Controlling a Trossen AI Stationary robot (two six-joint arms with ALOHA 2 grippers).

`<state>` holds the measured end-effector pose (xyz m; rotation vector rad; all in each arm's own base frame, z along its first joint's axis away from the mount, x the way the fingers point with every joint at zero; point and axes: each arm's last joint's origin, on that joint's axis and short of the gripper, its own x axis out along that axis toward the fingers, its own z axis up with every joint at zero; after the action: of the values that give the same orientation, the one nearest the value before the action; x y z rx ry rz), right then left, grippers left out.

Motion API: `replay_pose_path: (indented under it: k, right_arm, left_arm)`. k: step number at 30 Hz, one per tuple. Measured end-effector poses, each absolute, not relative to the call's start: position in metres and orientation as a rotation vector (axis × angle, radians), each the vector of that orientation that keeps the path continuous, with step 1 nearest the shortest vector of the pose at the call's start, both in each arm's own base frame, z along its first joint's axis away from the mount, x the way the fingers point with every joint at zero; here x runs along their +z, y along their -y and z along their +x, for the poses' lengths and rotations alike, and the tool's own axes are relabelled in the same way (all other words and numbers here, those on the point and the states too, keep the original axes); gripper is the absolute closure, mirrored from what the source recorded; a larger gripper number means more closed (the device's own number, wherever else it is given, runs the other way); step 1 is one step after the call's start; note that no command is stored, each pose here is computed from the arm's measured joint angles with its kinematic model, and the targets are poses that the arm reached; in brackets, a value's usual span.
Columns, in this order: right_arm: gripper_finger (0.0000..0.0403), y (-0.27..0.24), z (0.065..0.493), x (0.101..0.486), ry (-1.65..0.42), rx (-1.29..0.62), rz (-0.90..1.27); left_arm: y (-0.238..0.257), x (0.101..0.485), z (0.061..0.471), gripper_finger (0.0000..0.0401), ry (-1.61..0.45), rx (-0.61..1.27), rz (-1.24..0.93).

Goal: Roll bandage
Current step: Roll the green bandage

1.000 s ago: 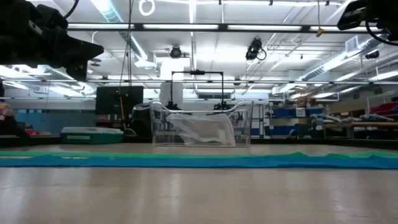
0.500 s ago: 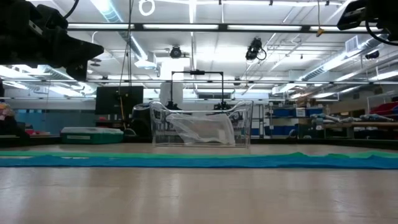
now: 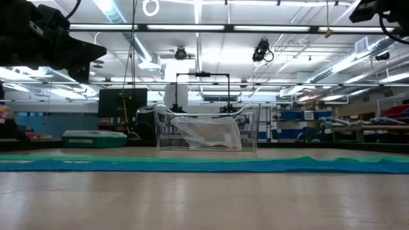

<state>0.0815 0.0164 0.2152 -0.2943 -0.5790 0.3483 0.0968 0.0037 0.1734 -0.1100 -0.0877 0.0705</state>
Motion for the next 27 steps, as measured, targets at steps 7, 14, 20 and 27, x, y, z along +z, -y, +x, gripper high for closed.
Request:
replay_pose_path:
  k: [7,14,20,27]
  right_arm:
    - [0.0395,-0.016,0.068,0.233,0.806,0.336,-0.306]
    - [0.0395,-0.011,0.063,0.239,0.844,0.281,0.029]
    - [0.0395,0.000,0.063,0.240,0.872,0.053,0.460]
    - [0.0395,0.005,0.067,0.238,0.872,-0.052,0.663]
  left_arm:
    - [-0.006,0.173,0.096,0.0389,0.084,0.162,0.000]
    - [-0.008,0.175,0.096,0.0389,0.083,0.235,0.184]
    - [-0.009,0.187,0.094,0.0389,0.210,0.258,0.111]
    - [-0.012,0.220,0.078,0.0389,0.646,0.303,-0.323]
